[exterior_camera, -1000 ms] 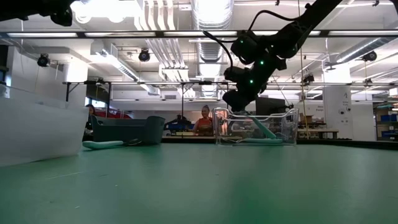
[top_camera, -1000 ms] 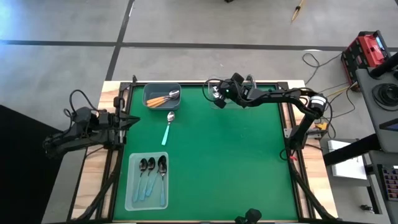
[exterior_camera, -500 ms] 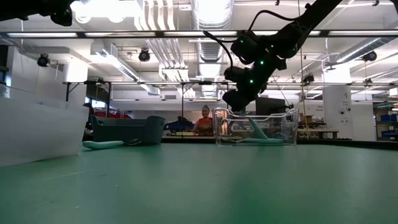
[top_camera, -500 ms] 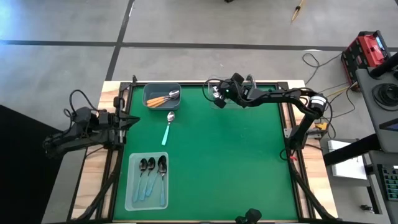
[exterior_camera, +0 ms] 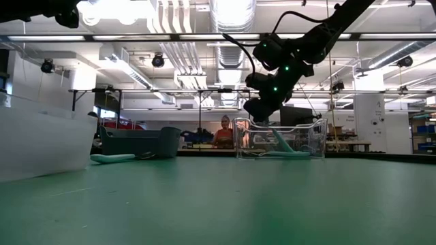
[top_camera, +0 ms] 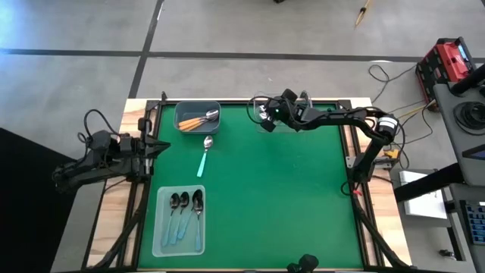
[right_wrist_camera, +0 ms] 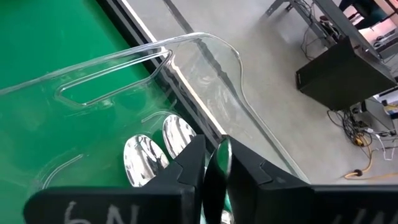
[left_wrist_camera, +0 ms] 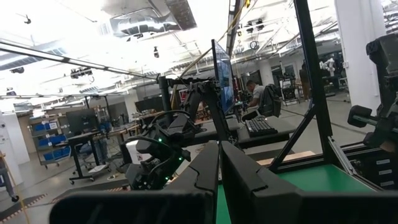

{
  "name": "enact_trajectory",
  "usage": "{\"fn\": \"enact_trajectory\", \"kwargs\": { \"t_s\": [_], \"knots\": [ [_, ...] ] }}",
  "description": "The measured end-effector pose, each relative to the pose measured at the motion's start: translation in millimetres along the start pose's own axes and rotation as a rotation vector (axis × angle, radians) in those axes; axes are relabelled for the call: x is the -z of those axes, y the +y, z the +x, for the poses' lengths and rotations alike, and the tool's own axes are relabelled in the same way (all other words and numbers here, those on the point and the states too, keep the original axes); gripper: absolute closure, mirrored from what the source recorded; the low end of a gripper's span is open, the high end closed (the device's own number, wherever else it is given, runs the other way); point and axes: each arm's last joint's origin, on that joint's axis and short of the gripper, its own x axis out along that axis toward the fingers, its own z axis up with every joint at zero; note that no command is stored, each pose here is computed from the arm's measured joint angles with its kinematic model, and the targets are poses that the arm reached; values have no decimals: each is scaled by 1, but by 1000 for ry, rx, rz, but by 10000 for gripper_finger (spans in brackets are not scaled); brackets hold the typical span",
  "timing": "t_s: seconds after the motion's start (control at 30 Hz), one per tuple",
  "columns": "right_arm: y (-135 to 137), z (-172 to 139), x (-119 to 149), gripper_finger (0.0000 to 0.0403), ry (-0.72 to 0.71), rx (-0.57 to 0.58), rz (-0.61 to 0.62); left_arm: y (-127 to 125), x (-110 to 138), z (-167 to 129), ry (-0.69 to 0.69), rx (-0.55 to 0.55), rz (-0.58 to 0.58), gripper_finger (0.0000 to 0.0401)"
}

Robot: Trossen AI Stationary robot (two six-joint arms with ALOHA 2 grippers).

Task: Sort silverware by color (type)
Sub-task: Put the light blue spoon into the transparent bin

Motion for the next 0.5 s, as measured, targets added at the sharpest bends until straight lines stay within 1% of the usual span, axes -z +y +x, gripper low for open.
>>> {"fn": "enact_trajectory", "kwargs": {
  "t_s": [0.27, 0.5],
  "knots": [
    [0, 0, 0, 329, -2, -7, 5, 0, 0, 0, 0, 0, 0, 401],
    [0, 0, 0, 327, -2, -7, 3, 0, 0, 0, -1, 0, 0, 401]
  ]
}}
